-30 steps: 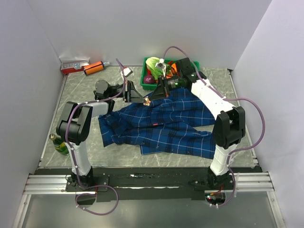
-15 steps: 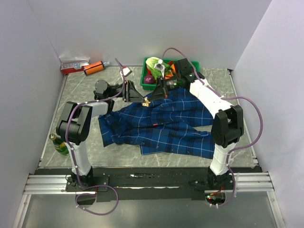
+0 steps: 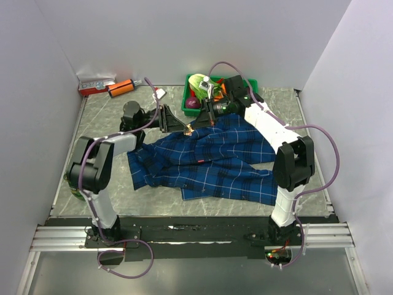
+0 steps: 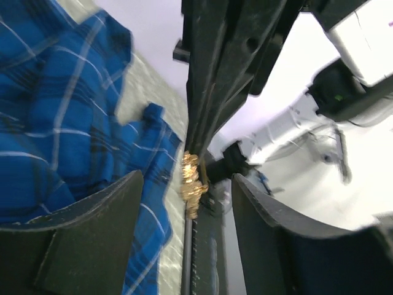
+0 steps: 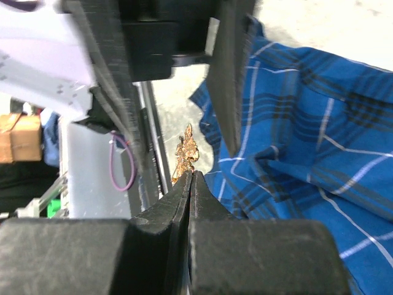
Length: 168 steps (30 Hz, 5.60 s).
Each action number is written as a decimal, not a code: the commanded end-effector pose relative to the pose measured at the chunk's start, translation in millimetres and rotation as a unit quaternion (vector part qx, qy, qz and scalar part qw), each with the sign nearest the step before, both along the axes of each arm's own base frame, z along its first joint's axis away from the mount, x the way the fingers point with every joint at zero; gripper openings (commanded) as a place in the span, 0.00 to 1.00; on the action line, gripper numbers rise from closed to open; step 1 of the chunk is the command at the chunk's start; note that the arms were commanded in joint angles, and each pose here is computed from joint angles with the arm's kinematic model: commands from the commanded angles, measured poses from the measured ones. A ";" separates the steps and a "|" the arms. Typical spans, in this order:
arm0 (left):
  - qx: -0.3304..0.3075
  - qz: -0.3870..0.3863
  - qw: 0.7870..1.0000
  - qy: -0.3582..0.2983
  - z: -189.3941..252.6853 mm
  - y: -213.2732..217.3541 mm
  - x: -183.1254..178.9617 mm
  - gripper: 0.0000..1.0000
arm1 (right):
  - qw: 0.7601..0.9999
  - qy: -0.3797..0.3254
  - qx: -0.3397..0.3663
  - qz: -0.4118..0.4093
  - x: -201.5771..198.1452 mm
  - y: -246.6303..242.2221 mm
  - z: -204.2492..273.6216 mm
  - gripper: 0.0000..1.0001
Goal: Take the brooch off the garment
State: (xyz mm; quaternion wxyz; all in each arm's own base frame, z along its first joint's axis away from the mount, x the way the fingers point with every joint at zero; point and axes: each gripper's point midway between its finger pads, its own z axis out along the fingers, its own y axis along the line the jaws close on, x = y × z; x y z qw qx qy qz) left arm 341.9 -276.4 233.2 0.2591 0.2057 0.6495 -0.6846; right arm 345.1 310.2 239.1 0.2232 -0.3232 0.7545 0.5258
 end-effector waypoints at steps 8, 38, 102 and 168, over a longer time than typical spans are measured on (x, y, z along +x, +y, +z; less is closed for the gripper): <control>0.029 0.043 0.995 -0.084 13.0 -5.6 2.6 0.65 | 0.996 -0.069 -0.009 -0.057 14.4 -3.3 35.4 0.00; 0.036 0.042 0.998 -0.027 -3.1 -13.0 13.6 0.47 | 0.987 -0.146 -0.042 -0.041 8.9 2.0 35.2 0.00; 0.049 0.030 0.998 -0.023 -7.0 -22.5 26.8 0.32 | 0.978 -0.189 -0.009 0.084 -15.0 53.0 45.4 0.00; 0.333 0.143 0.931 0.038 -158.6 85.0 -5.1 0.77 | 0.968 -0.150 -0.195 0.057 0.0 42.9 -151.8 0.77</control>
